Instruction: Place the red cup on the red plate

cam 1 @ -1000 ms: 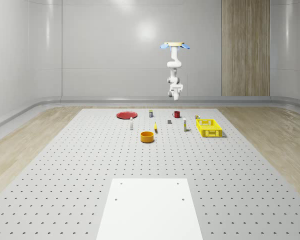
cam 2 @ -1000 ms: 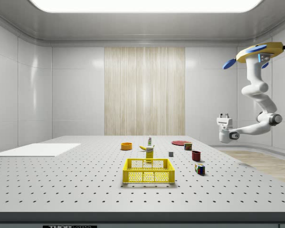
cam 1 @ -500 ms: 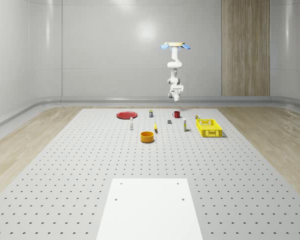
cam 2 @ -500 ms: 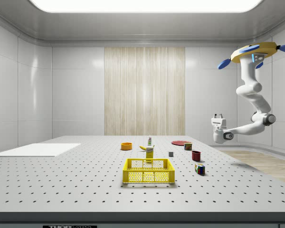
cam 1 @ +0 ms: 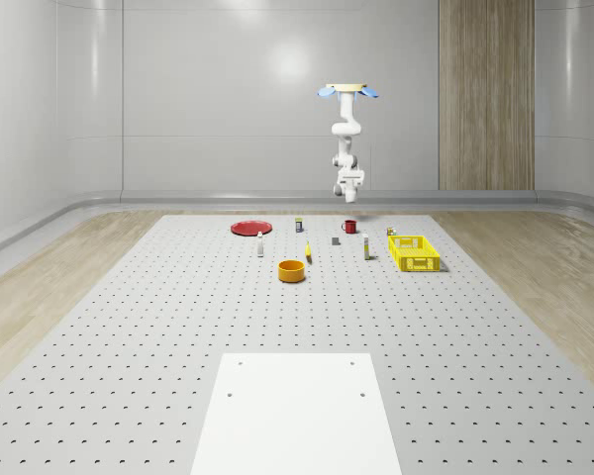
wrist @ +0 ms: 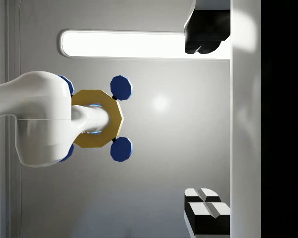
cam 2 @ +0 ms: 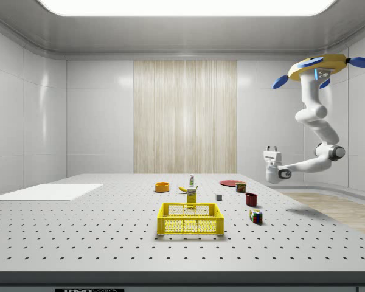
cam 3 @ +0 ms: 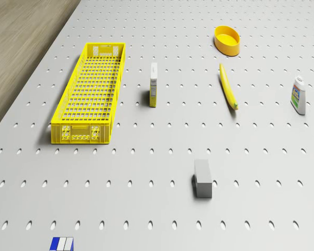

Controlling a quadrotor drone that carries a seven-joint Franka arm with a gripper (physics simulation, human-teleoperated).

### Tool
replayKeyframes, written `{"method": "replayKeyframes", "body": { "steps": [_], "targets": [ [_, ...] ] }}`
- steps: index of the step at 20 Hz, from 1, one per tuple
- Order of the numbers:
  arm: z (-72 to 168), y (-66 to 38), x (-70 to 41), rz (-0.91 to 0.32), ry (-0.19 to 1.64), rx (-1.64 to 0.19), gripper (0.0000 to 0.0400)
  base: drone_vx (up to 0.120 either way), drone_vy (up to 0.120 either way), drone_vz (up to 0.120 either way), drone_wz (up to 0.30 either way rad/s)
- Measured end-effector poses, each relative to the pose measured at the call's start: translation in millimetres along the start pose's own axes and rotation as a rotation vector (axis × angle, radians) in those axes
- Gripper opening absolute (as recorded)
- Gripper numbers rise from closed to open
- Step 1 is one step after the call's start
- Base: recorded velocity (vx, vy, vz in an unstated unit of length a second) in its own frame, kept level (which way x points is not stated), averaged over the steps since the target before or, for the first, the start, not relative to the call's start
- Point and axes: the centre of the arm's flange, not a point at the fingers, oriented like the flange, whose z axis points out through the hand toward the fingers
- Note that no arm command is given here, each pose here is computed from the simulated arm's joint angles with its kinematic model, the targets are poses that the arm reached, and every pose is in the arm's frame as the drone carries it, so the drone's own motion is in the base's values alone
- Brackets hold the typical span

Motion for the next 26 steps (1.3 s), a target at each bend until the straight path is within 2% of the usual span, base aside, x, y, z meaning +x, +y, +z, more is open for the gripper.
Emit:
{"method": "replayKeyframes", "body": {
  "steps": [10,14,21,26],
  "targets": [
    [0.0,-0.8,-1.9,0.000,0.019,-0.008,0.0400,0.120,0.000,0.000,0.000],
    [0.1,-2.3,-3.8,0.000,0.038,-0.023,0.0400,0.110,-0.070,0.000,0.000],
    [1.1,-9.4,-11.6,-0.002,0.117,-0.095,0.0400,0.000,0.000,0.000,0.000],
    [6.2,-22.8,-25.6,-0.004,0.262,-0.235,0.0400,0.000,0.000,-0.008,0.000]
  ]
}}
